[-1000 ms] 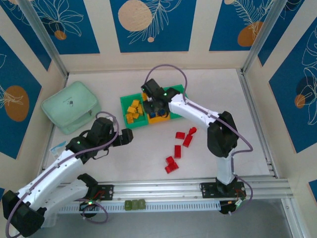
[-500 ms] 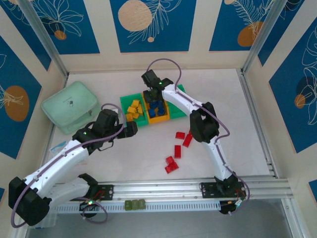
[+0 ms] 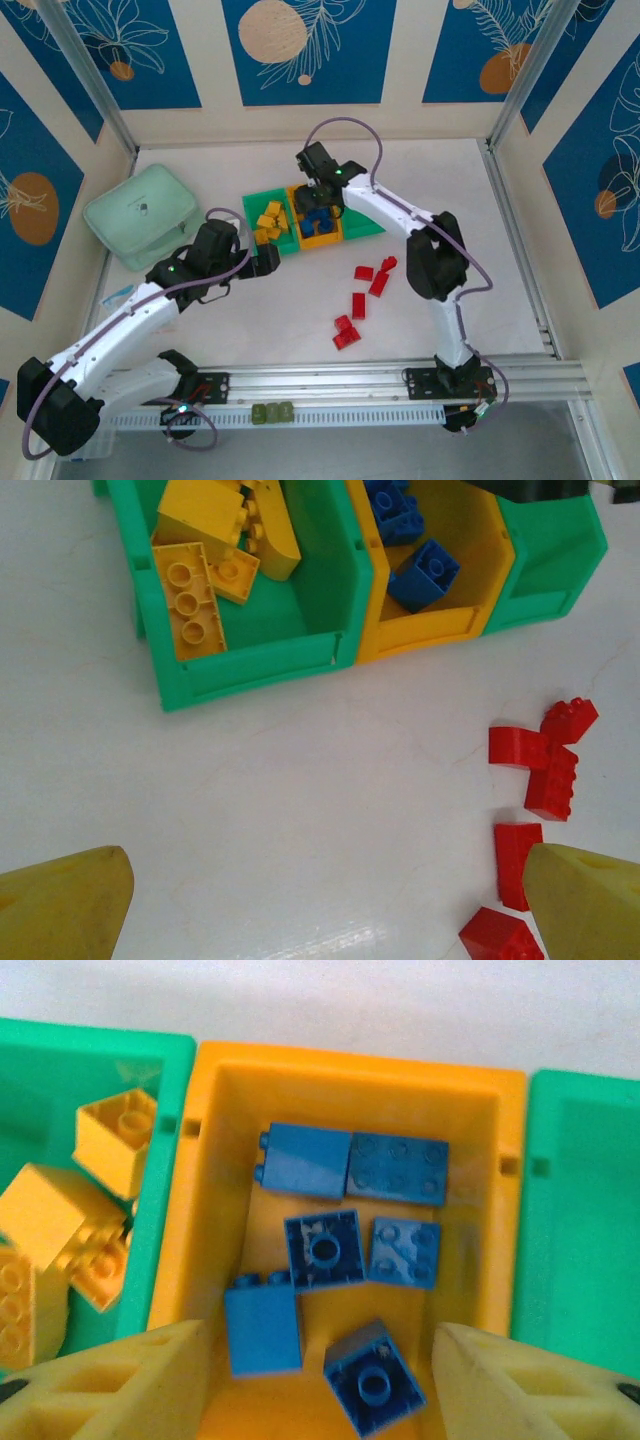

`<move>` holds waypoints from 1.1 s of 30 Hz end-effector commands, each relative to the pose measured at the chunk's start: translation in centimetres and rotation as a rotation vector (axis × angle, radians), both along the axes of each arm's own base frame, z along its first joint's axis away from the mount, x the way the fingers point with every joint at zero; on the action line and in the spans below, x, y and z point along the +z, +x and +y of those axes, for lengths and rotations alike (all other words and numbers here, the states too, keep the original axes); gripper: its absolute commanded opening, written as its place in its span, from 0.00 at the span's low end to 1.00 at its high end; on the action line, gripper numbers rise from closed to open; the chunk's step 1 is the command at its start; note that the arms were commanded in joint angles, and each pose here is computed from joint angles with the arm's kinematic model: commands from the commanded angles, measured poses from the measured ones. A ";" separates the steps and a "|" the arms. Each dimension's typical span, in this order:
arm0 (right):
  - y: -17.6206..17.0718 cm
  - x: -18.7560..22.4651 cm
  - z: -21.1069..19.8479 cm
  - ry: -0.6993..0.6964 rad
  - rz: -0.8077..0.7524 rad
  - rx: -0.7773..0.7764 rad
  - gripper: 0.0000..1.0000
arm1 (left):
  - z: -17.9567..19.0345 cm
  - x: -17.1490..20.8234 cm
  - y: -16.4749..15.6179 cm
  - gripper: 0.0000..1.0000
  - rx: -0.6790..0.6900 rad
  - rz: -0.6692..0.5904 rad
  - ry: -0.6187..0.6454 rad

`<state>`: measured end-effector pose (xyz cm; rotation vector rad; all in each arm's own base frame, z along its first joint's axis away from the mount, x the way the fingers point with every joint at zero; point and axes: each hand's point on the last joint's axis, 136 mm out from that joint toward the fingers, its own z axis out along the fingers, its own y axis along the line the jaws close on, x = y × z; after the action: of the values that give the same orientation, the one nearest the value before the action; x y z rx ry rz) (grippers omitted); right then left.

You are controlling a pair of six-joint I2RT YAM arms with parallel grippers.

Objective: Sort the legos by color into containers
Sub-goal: Place the lego in the container, then pick up the lego from the middle-right of the table.

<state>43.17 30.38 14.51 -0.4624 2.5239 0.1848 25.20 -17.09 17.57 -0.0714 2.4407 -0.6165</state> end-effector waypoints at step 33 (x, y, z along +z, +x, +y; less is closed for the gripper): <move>-14.3 -8.0 -17.6 0.024 0.270 -0.517 0.81 | -8.4 -2.4 -2.1 0.99 -0.197 -0.024 -0.087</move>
<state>28.38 13.64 7.46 0.1527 2.8030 0.0566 22.58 -24.82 14.67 0.1483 2.4483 -0.7913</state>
